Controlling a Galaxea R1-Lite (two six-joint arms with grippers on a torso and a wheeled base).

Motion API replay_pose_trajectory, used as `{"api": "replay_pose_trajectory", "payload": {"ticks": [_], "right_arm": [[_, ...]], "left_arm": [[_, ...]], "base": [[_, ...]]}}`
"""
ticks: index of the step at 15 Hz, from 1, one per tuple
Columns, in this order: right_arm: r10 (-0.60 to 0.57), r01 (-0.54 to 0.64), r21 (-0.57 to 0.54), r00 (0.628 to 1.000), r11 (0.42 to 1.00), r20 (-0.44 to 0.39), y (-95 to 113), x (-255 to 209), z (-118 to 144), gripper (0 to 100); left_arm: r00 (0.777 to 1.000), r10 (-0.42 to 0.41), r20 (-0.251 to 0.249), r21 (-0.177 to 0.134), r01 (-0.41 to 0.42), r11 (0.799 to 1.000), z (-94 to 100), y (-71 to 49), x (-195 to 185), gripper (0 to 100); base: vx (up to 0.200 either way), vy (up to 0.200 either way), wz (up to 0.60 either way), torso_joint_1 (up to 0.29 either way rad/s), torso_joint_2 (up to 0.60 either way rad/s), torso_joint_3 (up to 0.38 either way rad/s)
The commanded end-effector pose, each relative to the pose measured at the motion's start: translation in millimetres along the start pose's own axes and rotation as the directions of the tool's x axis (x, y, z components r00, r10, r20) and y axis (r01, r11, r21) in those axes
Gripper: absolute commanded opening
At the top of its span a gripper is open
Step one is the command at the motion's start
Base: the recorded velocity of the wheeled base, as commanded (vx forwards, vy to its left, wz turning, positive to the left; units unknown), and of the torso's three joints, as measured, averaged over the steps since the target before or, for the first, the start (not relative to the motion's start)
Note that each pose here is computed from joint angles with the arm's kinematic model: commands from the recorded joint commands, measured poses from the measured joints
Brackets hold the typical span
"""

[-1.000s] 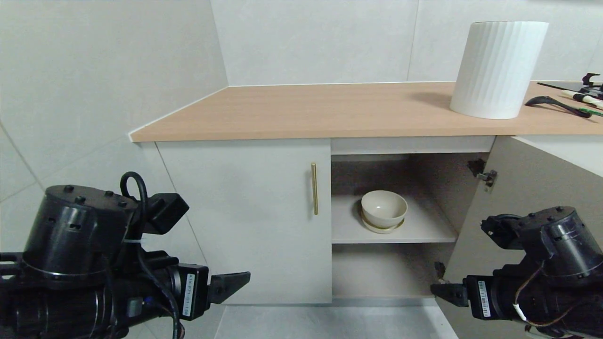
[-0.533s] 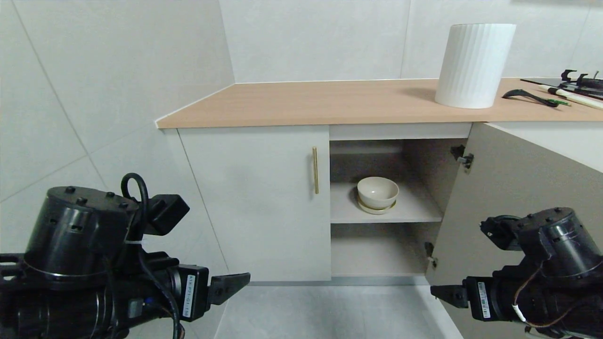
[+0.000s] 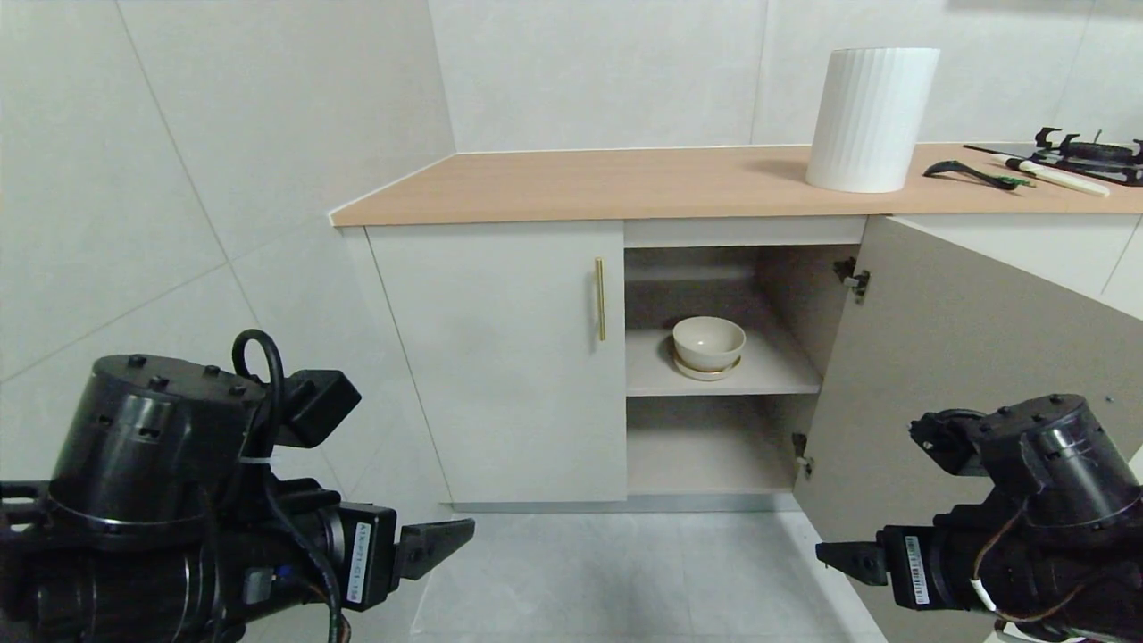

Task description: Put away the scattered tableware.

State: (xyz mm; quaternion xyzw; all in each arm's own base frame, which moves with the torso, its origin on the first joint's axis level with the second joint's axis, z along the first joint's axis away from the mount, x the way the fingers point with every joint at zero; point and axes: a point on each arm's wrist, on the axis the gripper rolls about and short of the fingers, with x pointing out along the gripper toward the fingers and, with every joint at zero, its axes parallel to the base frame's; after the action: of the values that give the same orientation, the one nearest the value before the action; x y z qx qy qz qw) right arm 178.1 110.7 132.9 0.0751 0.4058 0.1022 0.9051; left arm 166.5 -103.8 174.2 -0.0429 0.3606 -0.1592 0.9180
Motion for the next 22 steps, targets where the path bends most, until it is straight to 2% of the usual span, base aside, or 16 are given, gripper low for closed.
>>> {"api": "replay_pose_trajectory", "payload": {"ticks": [1,8,11,13,17,20,22], "right_arm": [[0.000,0.000,0.000,1.000,1.000,0.000,0,1,0,100],[-0.009,0.009,-0.002,1.000,1.000,-0.006,0,0,-1,100],[-0.016,0.016,-0.012,1.000,1.000,-0.021,-3,-9,-2,100],[-0.033,0.027,-0.101,0.997,0.995,-0.064,-8,-24,-8,100],[-0.072,0.054,-0.128,0.987,0.990,-0.140,-11,-48,-7,100],[-0.132,0.093,-0.172,0.963,0.981,-0.233,-16,-59,-11,100],[-0.152,0.107,-0.185,0.957,0.977,-0.249,-18,-66,-12,100]], "left_arm": [[1.000,0.001,0.000,0.000,-0.001,1.000,-0.1,0.0,0,100],[1.000,0.001,-0.001,0.001,-0.001,1.000,-0.2,-0.3,0,100],[1.000,0.002,-0.004,0.006,-0.002,1.000,-1.1,-0.9,0,100],[1.000,0.001,-0.001,0.004,-0.001,1.000,-0.9,-0.9,0,100],[1.000,0.000,-0.003,0.005,0.000,1.000,-1.1,-1.1,0,100],[1.000,0.001,-0.006,0.005,-0.001,1.000,-1.7,-0.7,1,100],[1.000,0.001,-0.006,0.006,-0.001,1.000,-1.7,-0.7,1,100]], "base": [[0.000,0.000,0.00,0.000,0.00,0.000],[0.000,0.000,0.00,0.000,0.00,0.000],[0.000,-0.200,0.00,0.002,0.00,0.001],[0.000,-0.200,0.00,0.010,0.00,0.000],[0.000,-0.200,0.00,0.001,0.00,0.006],[0.000,-0.200,0.00,0.002,0.00,0.002],[0.000,-0.100,0.00,0.001,0.00,0.001]]}}
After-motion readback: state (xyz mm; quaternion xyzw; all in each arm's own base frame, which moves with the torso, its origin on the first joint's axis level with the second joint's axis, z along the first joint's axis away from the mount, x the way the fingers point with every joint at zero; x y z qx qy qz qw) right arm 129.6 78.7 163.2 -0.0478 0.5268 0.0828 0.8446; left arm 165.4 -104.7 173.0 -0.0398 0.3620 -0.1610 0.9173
